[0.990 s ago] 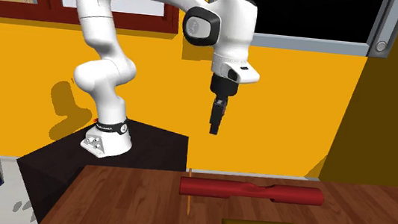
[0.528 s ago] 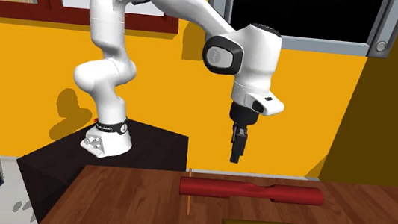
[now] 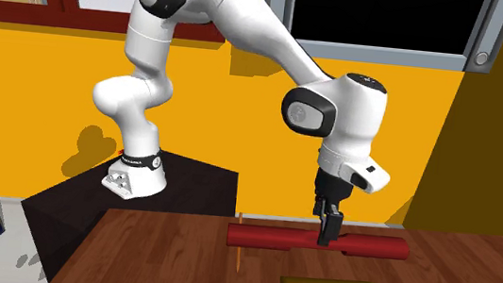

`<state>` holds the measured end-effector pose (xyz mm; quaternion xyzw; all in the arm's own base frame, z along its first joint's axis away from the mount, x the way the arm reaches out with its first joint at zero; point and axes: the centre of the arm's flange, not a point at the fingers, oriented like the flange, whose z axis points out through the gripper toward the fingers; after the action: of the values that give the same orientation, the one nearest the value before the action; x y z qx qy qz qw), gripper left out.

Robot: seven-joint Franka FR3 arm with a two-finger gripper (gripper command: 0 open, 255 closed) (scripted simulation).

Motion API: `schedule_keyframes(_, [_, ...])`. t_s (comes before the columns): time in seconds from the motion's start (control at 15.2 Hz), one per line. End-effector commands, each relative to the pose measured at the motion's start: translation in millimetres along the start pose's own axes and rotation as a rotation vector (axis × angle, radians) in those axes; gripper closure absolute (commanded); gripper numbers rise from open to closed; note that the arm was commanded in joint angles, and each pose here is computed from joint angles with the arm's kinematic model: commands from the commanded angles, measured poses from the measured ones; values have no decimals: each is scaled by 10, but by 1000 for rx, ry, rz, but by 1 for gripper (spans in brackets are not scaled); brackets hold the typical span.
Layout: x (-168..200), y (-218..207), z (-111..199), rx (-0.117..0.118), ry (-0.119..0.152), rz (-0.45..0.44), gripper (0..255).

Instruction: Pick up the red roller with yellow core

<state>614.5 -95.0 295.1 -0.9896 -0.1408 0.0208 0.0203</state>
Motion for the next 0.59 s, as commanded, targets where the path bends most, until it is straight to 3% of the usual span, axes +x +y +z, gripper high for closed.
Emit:
schedule_keyframes(0.0, [59,23,106,-1,1,-4,0])
schedule_keyframes(0.46, [69,36,400,-1,1,-4,0])
schedule_keyframes(0.53, [63,35,398,-1,1,-4,255])
